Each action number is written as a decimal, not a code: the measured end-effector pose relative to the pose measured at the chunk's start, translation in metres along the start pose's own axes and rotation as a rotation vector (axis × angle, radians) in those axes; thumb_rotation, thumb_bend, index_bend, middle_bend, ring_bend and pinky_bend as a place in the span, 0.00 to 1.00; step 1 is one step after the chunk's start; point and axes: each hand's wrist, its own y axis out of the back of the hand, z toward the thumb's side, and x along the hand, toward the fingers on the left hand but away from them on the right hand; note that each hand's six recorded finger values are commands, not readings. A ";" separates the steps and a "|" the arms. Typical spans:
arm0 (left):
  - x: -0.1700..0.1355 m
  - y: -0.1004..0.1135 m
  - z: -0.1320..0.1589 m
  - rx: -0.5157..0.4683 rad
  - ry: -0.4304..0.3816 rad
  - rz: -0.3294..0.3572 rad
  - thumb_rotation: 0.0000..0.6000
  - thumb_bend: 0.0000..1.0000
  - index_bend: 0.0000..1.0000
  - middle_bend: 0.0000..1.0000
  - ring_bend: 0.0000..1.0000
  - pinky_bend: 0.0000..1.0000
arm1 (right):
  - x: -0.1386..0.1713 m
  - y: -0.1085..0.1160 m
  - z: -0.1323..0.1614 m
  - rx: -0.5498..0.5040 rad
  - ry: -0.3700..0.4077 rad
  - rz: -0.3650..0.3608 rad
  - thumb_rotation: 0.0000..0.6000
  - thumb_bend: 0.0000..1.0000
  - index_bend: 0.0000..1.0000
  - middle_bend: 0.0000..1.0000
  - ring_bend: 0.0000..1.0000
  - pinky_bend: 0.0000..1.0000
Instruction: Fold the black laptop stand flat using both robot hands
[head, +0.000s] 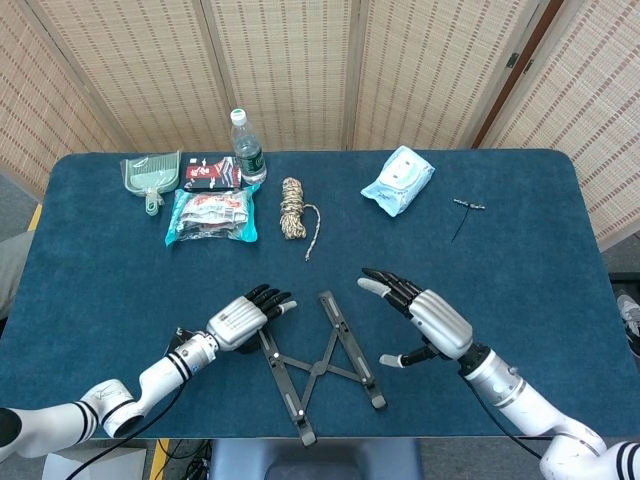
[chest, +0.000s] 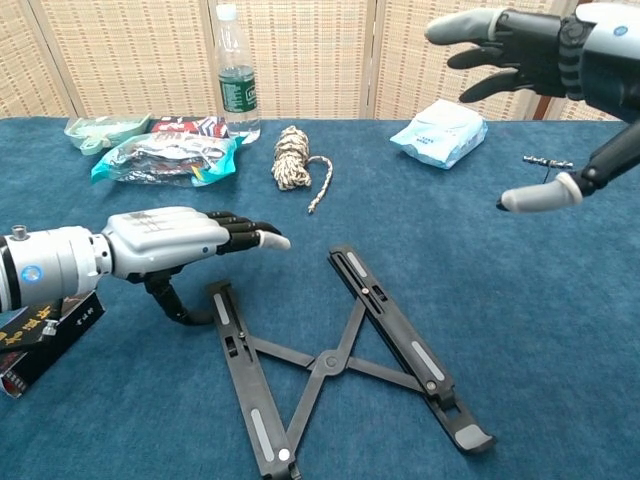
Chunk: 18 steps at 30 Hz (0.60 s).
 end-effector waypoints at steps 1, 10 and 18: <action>0.001 0.000 0.000 0.000 0.002 0.000 1.00 0.26 0.00 0.00 0.00 0.00 | 0.000 -0.002 0.000 0.042 0.011 0.012 1.00 0.01 0.00 0.00 0.00 0.12; 0.000 0.001 -0.002 -0.001 0.014 0.006 1.00 0.26 0.00 0.00 0.00 0.00 | 0.008 -0.030 -0.019 0.430 0.085 0.160 1.00 0.00 0.00 0.00 0.00 0.02; -0.001 0.002 -0.001 -0.007 0.019 0.015 1.00 0.26 0.00 0.00 0.00 0.00 | 0.011 -0.063 -0.037 0.568 0.109 0.212 1.00 0.00 0.00 0.00 0.00 0.00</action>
